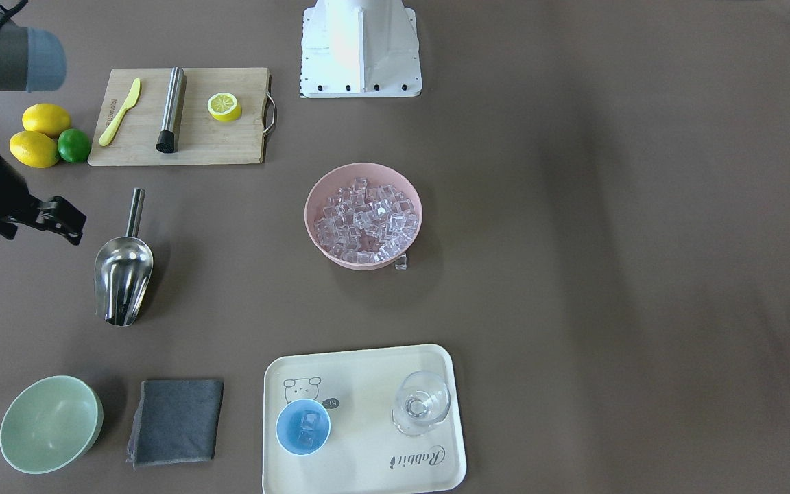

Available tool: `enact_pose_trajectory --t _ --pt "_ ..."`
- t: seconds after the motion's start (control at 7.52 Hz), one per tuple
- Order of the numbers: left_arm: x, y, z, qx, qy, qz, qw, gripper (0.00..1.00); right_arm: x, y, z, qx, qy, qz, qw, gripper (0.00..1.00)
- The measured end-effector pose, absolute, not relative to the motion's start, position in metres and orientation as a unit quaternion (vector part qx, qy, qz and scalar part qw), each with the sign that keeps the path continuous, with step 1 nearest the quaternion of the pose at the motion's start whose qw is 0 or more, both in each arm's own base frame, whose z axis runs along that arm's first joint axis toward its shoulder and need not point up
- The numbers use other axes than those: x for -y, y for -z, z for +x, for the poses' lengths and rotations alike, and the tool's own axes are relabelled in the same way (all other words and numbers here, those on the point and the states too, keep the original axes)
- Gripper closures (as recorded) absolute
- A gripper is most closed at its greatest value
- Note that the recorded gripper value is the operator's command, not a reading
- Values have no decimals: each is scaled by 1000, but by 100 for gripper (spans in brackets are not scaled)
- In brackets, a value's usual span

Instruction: Put ice in cup with scoop

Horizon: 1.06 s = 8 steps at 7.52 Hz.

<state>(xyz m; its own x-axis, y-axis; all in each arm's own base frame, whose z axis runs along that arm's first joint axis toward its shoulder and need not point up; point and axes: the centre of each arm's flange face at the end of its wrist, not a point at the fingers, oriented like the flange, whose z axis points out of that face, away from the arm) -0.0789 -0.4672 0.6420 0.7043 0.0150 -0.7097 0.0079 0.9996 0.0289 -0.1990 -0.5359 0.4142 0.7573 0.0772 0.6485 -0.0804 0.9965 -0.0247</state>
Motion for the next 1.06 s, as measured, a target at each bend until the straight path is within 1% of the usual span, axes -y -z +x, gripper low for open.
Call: enact_pose_trajectory --t 0.27,0.4,0.66,0.8,1.06 --pt "467 -642 -79 -385 1 13 923 2 551 -444 -91 328 0 29 944 0" --pt "466 -642 -79 -385 3 12 923 2 549 -471 -41 321 2 27 947 0" --pt "466 -644 -79 -386 5 10 923 2 541 -554 36 354 -14 -11 935 0" --pt "466 -644 -79 -386 5 9 923 2 530 -591 54 370 2 -16 929 0" --pt "467 -642 -79 -386 4 11 922 2 519 -619 65 380 21 -7 925 0"
